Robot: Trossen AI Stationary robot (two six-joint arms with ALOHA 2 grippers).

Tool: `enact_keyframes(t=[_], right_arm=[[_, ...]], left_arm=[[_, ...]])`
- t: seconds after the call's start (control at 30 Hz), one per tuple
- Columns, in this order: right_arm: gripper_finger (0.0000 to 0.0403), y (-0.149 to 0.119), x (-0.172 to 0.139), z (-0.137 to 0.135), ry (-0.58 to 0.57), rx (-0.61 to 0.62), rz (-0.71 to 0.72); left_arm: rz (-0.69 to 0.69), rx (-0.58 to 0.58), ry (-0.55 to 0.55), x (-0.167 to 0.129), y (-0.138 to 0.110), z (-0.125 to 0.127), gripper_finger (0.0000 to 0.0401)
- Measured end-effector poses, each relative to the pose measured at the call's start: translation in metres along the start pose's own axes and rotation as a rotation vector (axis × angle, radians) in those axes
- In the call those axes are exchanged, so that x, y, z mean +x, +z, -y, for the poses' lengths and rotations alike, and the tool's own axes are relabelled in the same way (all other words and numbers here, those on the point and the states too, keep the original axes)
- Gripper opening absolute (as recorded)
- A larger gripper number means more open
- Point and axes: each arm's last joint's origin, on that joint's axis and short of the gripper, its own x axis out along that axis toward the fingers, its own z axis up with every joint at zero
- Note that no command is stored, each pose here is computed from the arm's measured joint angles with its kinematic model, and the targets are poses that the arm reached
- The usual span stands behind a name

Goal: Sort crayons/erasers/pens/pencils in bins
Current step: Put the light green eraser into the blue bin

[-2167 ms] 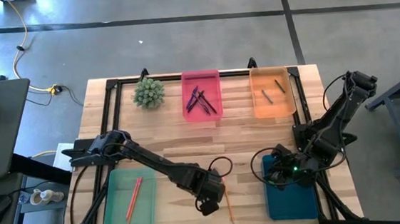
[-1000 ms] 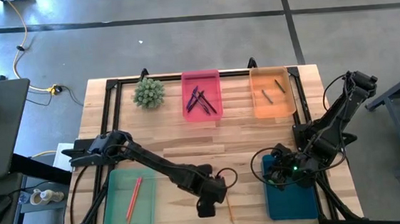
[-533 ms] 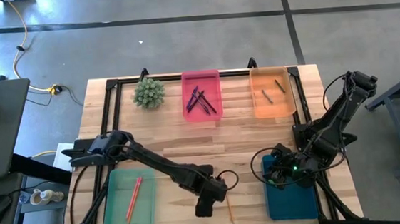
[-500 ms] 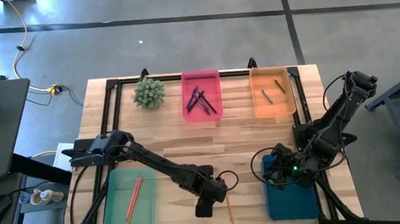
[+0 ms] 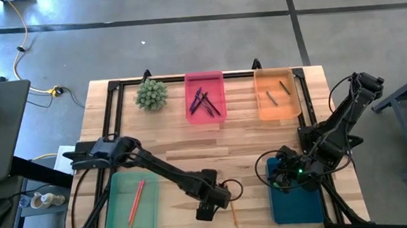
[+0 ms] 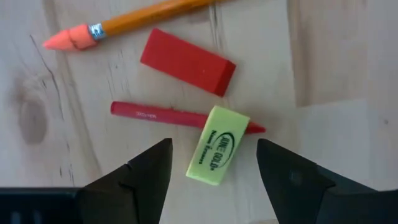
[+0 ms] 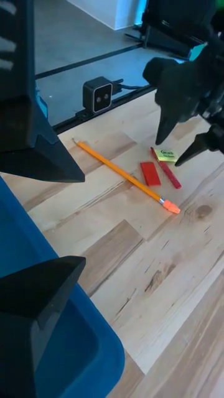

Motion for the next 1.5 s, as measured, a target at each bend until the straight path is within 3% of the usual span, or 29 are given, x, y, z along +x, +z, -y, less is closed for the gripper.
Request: enact_keyframes(t=[0.43,1.0,1.5], right_arm=[[0.0197,0.0,-0.001,0.0,0.003,0.001,-0.009],[0.0197,0.01,-0.021,0.003,0.089,0.044,-0.005],[0.0197,0.008,-0.019,-0.008,0.172,0.079,-0.047]], left_arm=[[-0.023,0.018,0.048,0.014,-0.001,-0.002,0.0215],[-0.026,-0.002,0.061,0.015,-0.003,0.0,0.0055],[-0.03,-0.05,0.052,0.012,-0.002,0.0,0.0053]])
